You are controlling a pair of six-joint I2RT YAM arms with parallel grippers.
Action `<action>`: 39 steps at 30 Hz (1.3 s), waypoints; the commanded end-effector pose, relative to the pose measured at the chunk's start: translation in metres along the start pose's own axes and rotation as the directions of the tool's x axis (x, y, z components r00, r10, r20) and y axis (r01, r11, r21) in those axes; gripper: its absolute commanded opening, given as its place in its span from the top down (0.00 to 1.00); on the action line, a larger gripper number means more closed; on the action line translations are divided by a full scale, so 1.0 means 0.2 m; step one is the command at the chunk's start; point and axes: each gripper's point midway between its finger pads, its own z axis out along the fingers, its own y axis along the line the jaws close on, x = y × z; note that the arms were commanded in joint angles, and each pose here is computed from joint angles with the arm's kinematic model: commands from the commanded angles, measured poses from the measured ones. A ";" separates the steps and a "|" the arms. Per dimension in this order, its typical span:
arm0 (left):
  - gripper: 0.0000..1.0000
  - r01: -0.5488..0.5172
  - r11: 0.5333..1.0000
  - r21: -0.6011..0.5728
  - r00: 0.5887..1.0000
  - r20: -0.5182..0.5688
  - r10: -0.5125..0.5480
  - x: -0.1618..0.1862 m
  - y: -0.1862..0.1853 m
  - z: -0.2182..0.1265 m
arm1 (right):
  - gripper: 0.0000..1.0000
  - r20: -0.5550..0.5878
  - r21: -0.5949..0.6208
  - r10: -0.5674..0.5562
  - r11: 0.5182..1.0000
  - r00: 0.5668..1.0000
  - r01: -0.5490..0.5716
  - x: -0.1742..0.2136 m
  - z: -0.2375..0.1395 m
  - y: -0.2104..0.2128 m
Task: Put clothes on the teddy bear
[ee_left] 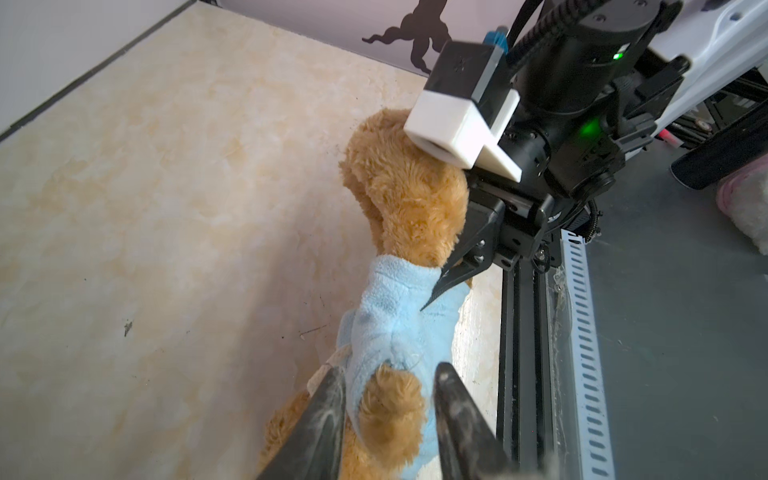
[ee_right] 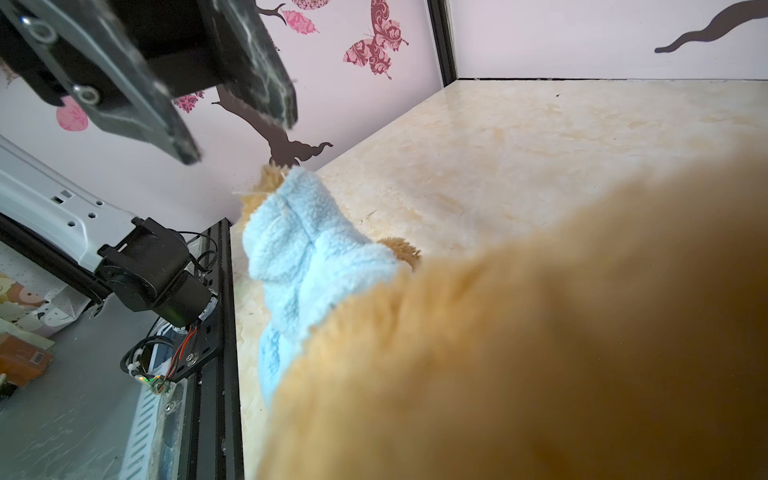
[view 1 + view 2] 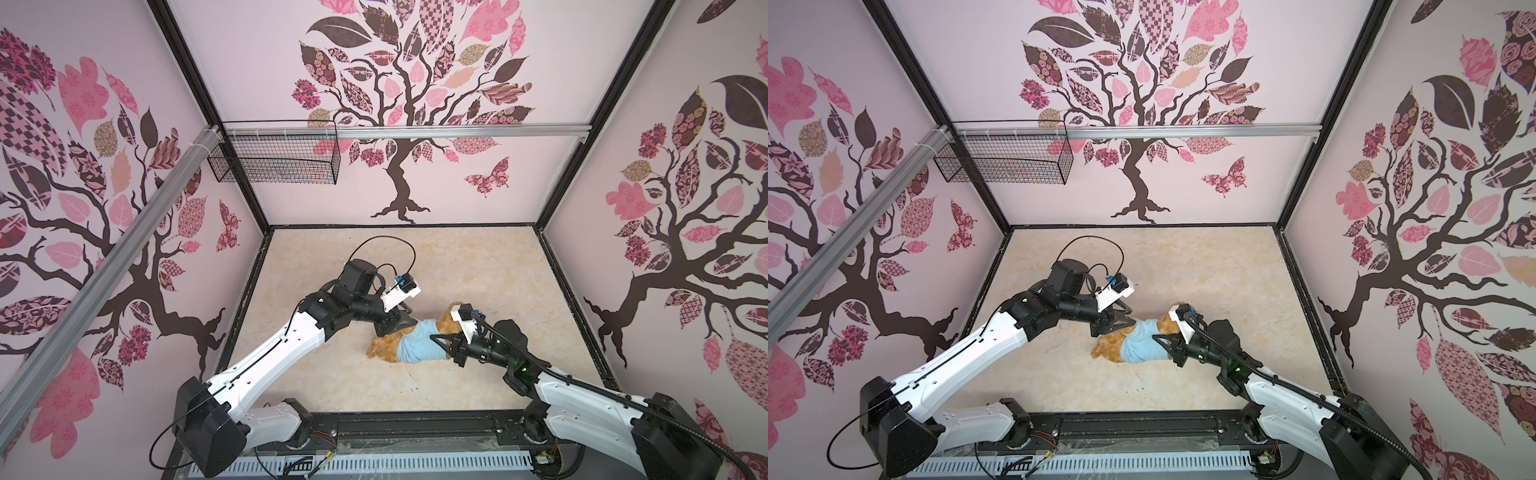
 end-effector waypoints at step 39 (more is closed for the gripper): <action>1.00 0.466 0.883 0.061 0.774 0.456 -0.440 -0.10 0.28 -0.25 | 1.00 0.227 0.196 0.170 0.956 0.959 -0.216 -0.14 -0.09 -0.21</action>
